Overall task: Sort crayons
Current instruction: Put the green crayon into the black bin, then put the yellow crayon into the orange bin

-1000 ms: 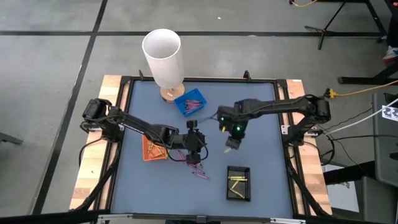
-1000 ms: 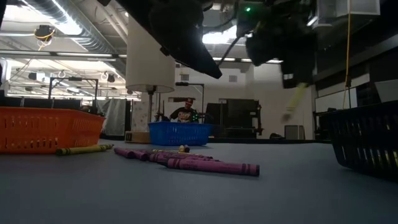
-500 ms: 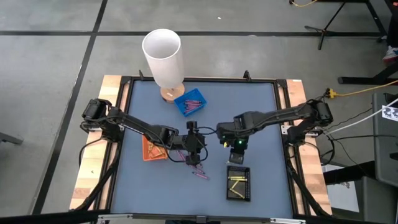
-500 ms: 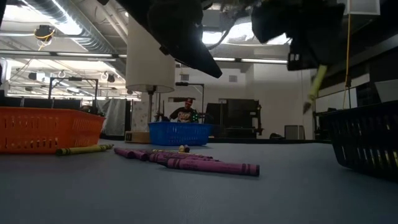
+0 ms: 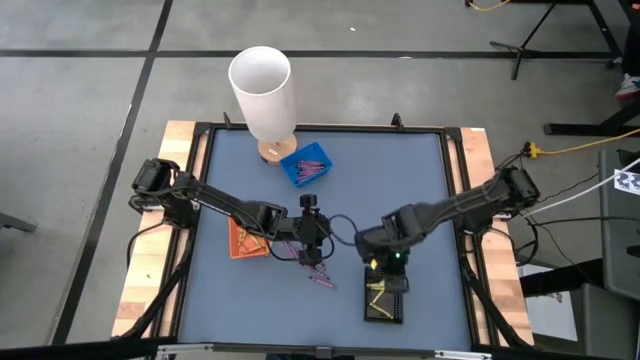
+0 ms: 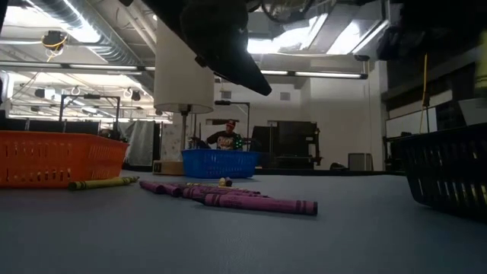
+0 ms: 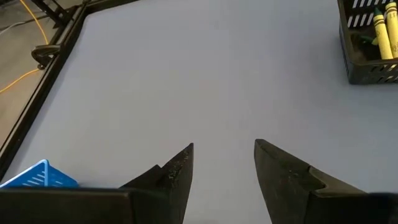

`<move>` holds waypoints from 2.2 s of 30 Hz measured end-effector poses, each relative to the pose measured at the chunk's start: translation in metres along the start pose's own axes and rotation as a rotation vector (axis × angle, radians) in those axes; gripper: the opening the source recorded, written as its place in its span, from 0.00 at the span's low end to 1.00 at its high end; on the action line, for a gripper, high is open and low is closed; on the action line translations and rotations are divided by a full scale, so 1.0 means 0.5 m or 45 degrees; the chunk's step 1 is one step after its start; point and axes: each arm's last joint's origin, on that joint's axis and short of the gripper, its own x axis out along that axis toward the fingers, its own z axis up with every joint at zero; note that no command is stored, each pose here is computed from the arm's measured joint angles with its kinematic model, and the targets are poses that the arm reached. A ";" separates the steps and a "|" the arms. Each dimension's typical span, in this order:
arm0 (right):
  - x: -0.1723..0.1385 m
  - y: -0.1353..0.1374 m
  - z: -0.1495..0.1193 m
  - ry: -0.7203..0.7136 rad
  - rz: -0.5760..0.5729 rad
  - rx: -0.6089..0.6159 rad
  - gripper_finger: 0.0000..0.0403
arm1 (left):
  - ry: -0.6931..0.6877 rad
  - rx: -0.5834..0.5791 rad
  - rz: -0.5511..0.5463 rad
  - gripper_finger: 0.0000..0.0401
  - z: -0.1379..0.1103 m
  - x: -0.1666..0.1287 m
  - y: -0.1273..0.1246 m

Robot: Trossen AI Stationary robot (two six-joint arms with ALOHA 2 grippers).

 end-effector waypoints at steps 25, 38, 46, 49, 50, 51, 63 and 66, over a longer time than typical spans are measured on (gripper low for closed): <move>0.025 0.042 -0.019 -0.013 -0.078 -0.013 0.16 | 0.081 -0.215 0.013 0.38 -0.013 0.000 0.001; 0.025 0.037 -0.017 -0.064 -0.169 -0.015 0.41 | 0.193 -0.515 0.075 0.38 -0.034 0.005 0.006; 0.024 0.035 -0.009 -0.157 -0.266 -0.033 0.42 | 0.282 -0.629 0.132 0.38 -0.063 0.040 0.004; 0.023 0.031 -0.006 -0.198 -0.328 -0.033 0.42 | 0.319 -0.659 0.158 0.38 -0.076 0.056 0.005; 0.022 0.031 -0.006 -0.208 -0.345 -0.032 0.42 | 0.339 -0.657 0.165 0.38 -0.081 0.061 0.005; 0.022 0.030 -0.005 -0.217 -0.360 -0.033 0.42 | 0.345 -0.659 0.168 0.38 -0.085 0.067 0.005; 0.021 0.033 0.005 -0.304 -0.379 -0.055 0.42 | 0.475 -0.675 0.234 0.38 -0.129 0.106 0.001; 0.021 0.034 0.007 -0.314 -0.374 -0.058 0.42 | 0.493 -0.698 0.247 0.38 -0.134 0.109 0.000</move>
